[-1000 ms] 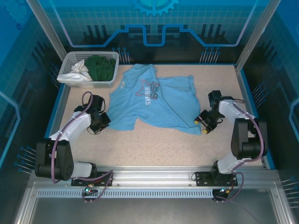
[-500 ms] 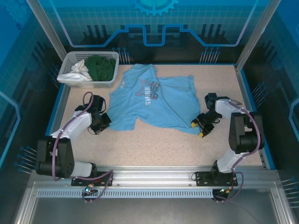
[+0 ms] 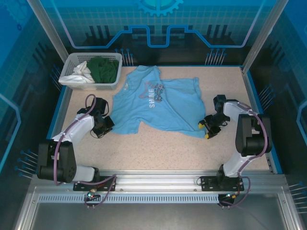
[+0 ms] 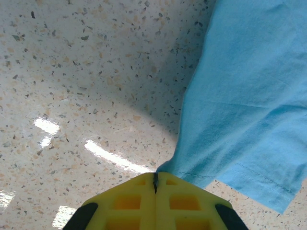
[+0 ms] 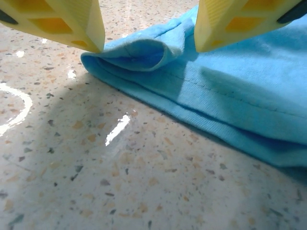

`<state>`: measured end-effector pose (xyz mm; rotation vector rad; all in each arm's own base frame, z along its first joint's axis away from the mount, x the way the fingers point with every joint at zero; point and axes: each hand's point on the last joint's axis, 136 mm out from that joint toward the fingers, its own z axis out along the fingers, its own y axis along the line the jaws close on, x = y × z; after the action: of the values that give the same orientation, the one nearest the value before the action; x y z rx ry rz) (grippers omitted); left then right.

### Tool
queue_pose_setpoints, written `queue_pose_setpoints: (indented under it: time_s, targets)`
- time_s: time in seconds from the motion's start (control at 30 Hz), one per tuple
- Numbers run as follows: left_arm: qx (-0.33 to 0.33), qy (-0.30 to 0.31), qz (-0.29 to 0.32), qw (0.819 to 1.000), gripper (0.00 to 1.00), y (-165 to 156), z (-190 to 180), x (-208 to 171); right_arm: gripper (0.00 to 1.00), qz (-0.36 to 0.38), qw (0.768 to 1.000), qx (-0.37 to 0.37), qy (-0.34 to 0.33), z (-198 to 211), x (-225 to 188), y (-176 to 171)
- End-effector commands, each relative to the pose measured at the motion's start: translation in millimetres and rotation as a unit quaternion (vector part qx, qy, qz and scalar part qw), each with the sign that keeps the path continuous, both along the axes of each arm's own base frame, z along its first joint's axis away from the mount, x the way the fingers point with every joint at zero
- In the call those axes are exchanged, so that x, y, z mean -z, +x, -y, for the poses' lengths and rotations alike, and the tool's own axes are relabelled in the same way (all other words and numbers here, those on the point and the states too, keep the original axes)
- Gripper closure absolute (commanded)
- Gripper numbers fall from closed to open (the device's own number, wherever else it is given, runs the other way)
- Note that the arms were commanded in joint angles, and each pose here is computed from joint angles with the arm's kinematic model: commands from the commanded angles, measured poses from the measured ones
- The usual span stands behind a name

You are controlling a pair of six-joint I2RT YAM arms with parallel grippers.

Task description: Fold and stack the t-shirts

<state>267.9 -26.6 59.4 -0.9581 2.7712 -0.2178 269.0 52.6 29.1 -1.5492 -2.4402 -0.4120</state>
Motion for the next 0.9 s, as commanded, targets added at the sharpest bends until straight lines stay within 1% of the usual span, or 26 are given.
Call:
queue_pose_setpoints:
  time_s: [0.0,0.2,0.47,0.6,0.7,0.83,0.87]
  targets:
    - [0.013,-0.01,0.004,1.0,0.96,3,5,-4,0.47,0.003,1.0,0.024,0.01,3,-8,4]
    - [0.015,-0.013,0.004,1.0,0.95,5,6,-3,0.49,-0.025,0.999,0.044,0.008,3,2,-1]
    - [0.015,-0.016,0.005,1.0,0.95,7,7,-3,0.53,-0.04,0.998,0.058,-0.003,5,3,-3]
    - [0.016,-0.016,0.005,1.0,0.95,6,8,-3,0.63,-0.041,0.997,0.059,0.0,4,5,-2]
    - [0.015,-0.016,0.006,1.0,0.95,7,8,-4,0.65,-0.042,0.997,0.059,0.002,3,6,-2]
    - [0.016,-0.015,0.009,1.0,0.95,8,8,-7,0.78,-0.044,0.997,0.056,0.002,3,6,-2]
    - [0.017,-0.015,0.008,1.0,0.95,8,8,-7,0.83,-0.042,0.998,0.055,0.003,3,6,-2]
